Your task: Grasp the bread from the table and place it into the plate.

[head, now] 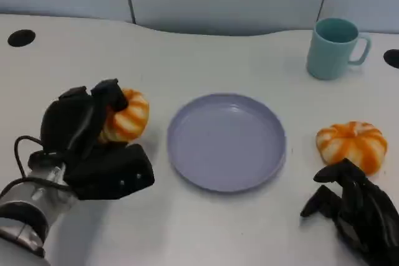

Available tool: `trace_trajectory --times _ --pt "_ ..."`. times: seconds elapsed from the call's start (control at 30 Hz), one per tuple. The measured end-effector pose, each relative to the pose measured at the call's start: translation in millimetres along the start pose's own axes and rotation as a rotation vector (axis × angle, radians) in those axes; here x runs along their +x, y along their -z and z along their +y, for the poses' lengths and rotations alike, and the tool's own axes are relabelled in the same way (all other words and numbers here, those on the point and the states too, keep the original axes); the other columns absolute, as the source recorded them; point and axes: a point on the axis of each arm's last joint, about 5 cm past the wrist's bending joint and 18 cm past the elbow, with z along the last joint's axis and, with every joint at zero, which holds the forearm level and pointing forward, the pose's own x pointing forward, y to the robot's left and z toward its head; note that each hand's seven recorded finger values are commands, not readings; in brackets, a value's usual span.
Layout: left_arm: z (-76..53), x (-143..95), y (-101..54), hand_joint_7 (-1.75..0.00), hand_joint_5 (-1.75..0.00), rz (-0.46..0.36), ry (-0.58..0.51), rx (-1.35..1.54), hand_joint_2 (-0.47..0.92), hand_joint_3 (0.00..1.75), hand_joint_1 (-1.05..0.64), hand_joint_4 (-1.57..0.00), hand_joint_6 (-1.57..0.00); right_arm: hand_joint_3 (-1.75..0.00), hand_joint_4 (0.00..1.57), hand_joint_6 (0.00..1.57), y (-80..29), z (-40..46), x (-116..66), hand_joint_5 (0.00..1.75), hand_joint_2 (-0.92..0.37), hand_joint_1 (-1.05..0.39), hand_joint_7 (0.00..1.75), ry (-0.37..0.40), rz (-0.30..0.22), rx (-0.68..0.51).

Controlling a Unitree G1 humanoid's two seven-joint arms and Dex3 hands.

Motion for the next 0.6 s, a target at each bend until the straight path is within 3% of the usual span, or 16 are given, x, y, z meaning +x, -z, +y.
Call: trace_trajectory --times 0.3,0.5,0.6 --pt "10.8 7 -4.0 -1.75 -1.75 -0.091 -0.045 -0.083 0.46 1.15 -0.05 -0.74 -0.62 -0.49 0.47 0.37 -0.4 -0.1 0.7 1.75 -0.92 -0.46 1.60 -0.001 0.004 -0.001" --pt "25.0 25 -16.2 -1.70 -1.75 -0.209 0.154 -0.092 0.46 1.11 -0.08 -0.75 -0.68 -0.50 0.46 0.36 -0.8 -0.5 0.8 1.75 -0.92 -0.45 1.60 0.000 0.007 -0.005" --pt "31.4 37 -28.1 -1.72 -1.75 -0.288 0.168 -0.089 0.45 1.12 -0.12 -0.78 -0.69 -0.49 0.45 0.36 -1.0 -0.5 1.2 1.75 -0.92 -0.46 1.60 -0.002 0.007 -0.003"
